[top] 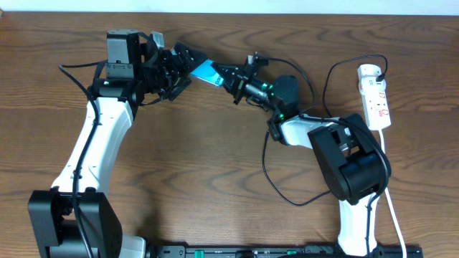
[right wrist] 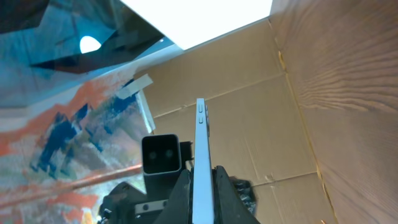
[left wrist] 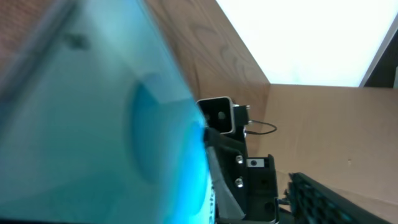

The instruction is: Plug charger to phone and switch on socket

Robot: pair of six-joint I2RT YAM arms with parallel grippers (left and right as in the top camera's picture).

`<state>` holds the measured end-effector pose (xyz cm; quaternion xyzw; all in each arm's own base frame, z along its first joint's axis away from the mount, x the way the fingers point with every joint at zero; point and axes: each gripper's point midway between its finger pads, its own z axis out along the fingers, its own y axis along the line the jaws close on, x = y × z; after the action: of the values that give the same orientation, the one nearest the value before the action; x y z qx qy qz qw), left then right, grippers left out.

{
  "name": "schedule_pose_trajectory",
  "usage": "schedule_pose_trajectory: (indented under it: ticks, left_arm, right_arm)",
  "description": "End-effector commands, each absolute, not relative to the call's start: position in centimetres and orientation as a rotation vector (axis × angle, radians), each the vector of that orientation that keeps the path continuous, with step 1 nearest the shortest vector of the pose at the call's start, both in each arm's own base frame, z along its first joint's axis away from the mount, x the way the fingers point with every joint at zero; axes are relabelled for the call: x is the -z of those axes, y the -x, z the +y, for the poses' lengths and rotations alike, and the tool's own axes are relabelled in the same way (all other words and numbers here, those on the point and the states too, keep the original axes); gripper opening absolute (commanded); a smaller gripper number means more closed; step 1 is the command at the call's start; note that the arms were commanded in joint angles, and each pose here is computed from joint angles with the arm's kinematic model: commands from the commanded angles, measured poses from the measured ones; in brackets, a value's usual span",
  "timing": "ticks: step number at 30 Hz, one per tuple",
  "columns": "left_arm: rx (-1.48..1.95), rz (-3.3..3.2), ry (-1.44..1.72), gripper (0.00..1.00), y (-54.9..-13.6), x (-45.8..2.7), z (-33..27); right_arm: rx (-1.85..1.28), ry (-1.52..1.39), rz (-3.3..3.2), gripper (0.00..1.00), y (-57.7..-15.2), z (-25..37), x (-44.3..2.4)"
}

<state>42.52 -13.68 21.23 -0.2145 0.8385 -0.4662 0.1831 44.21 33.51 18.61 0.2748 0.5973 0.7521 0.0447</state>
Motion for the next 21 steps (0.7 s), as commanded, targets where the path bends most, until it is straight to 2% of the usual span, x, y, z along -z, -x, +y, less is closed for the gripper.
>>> schedule_pose_trajectory:
  ticks: [1, 6, 13, 21]
  left_arm:
    - [1.287, 2.352, 0.612, 0.78, -42.87, -21.34, -13.38]
    - [1.283, 2.35, 0.637, 0.61, -42.97, -21.28, -13.26]
    - [1.285, 2.349, 0.646, 0.56, -42.97, -21.28, -13.26]
    - [1.285, 2.339, 0.635, 0.55, -43.15, -21.47, -13.26]
  right_arm:
    - [-2.297, -0.877, 1.768, 0.01, -44.73, 33.97, -19.32]
    - [-2.295, -0.883, 1.77, 0.01, -44.63, 34.21, -19.25]
    - [-2.296, -0.883, 1.769, 0.01, -44.63, 34.21, -19.26]
    - [-2.295, -0.891, 1.717, 0.01, -44.71, 34.46, -19.79]
